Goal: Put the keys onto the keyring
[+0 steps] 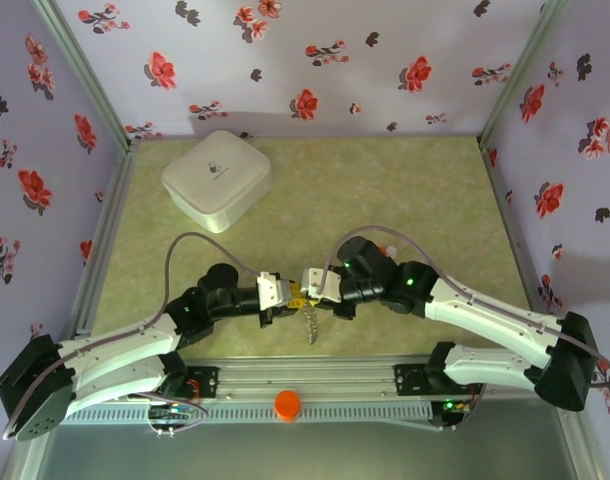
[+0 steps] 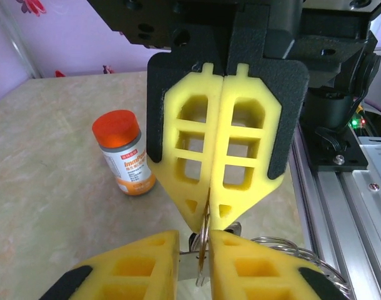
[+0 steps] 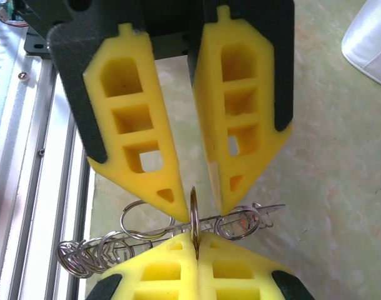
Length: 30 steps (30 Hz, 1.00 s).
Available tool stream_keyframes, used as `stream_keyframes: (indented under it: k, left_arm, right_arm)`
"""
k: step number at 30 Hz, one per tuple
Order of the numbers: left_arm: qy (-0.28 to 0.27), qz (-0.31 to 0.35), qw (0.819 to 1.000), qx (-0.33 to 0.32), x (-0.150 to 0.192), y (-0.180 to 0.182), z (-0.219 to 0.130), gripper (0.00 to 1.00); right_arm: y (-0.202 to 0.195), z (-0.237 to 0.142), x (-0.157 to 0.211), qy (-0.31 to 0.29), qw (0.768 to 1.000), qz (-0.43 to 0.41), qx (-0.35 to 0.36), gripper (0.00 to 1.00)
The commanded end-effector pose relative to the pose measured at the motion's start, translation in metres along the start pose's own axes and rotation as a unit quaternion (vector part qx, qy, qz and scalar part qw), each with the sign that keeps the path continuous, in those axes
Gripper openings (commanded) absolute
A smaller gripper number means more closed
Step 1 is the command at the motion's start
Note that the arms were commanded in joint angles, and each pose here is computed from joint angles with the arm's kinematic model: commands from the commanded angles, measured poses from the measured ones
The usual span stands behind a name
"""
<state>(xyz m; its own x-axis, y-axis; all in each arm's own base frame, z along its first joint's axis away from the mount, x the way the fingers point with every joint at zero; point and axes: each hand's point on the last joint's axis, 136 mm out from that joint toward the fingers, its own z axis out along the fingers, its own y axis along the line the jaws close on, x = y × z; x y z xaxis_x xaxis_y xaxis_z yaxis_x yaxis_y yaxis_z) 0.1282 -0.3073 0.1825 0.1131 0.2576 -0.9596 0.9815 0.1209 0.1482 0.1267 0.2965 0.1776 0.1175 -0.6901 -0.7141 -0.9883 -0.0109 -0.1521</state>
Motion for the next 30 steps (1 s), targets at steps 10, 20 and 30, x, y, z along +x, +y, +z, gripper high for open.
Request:
stream_keyframes:
  k: [10,20,30]
  left_arm:
    - [-0.005,0.018,1.000,0.016,-0.013,-0.004,-0.001,0.00]
    - [-0.071,-0.007,0.997,-0.005,-0.021,-0.001,-0.003,0.00]
    - [-0.069,-0.007,0.998,-0.005,-0.019,-0.001,-0.002,0.00]
  right_arm:
    - [-0.004,-0.005,-0.017,-0.027,0.999,-0.011,0.012,0.10]
    - [-0.004,-0.007,0.002,-0.053,0.997,0.050,0.030,0.20]
    - [-0.003,-0.005,0.006,-0.039,0.998,0.045,0.026,0.10]
